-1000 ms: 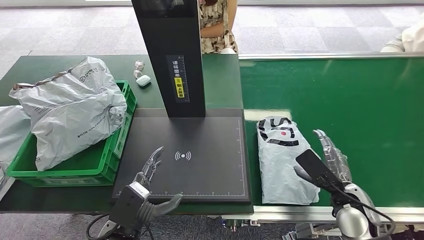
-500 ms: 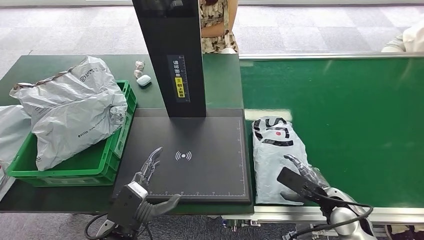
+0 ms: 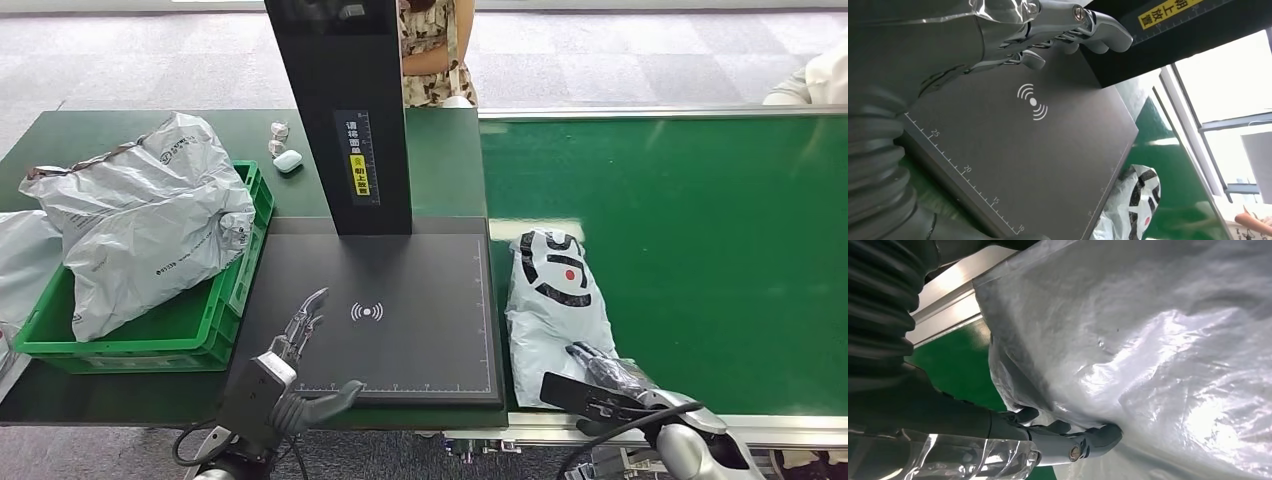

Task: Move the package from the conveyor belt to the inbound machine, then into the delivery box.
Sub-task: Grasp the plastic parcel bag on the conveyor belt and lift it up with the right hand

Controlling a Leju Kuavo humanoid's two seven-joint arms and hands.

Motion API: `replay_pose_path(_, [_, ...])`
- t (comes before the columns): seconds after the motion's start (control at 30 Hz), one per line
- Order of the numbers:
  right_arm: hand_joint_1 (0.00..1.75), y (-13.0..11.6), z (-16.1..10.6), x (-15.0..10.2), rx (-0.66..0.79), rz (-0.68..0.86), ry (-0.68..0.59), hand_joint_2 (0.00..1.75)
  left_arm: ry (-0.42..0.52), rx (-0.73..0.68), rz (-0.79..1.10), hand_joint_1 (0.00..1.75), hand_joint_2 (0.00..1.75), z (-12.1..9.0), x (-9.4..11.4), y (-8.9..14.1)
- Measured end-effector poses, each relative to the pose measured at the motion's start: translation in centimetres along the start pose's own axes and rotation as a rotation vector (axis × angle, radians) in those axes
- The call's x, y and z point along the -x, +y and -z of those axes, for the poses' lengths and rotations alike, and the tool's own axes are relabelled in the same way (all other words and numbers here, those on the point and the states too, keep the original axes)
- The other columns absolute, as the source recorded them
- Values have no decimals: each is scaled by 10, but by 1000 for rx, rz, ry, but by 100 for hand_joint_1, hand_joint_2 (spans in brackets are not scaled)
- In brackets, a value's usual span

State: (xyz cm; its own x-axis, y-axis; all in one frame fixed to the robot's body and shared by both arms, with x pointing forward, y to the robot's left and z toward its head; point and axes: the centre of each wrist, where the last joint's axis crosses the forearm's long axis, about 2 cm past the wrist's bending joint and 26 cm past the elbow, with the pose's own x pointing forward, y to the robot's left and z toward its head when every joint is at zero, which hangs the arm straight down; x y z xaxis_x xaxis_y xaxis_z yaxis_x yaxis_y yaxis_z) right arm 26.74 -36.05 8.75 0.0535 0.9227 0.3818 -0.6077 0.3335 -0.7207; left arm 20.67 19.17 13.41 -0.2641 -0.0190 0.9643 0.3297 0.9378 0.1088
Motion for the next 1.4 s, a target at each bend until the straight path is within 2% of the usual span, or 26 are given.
replay_pose_path(0.17, [0,4,0,1,-23,-46,14,175,8,12,-8,0,175,0,2,0])
replay_pose_path(0.2, [30,5,-1,2,-27,-51,18,175,9,15,-9,0,175,0,3,0])
replay_pose_path(0.27, [101,8,-2,3,-32,-58,24,175,10,20,-11,0,175,1,4,0])
replay_pose_path(0.3, [144,9,-4,4,-33,-59,26,175,11,22,-13,0,175,1,4,0])
replay_pose_path(0.33, [156,11,-5,5,-33,-61,27,175,12,25,-15,0,175,1,5,0])
replay_pose_path(0.4, [168,14,-7,6,-32,-61,28,175,12,30,-18,0,175,0,6,0])
replay_pose_path(0.53, [165,16,-11,6,-22,-61,32,175,9,37,-20,0,175,1,7,0])
replay_pose_path(0.83, [175,21,-18,4,-2,-59,18,175,14,46,-21,0,175,0,10,0])
replay_pose_path(1.03, [175,27,-19,0,121,-12,-70,175,16,38,-14,0,175,-2,12,-1])
replay_pose_path(1.2, [175,23,-21,-17,380,194,-225,175,28,24,0,0,175,-9,14,-3])
replay_pose_path(1.4, [175,8,-32,-36,705,590,-477,175,20,8,10,0,175,-10,14,-4])
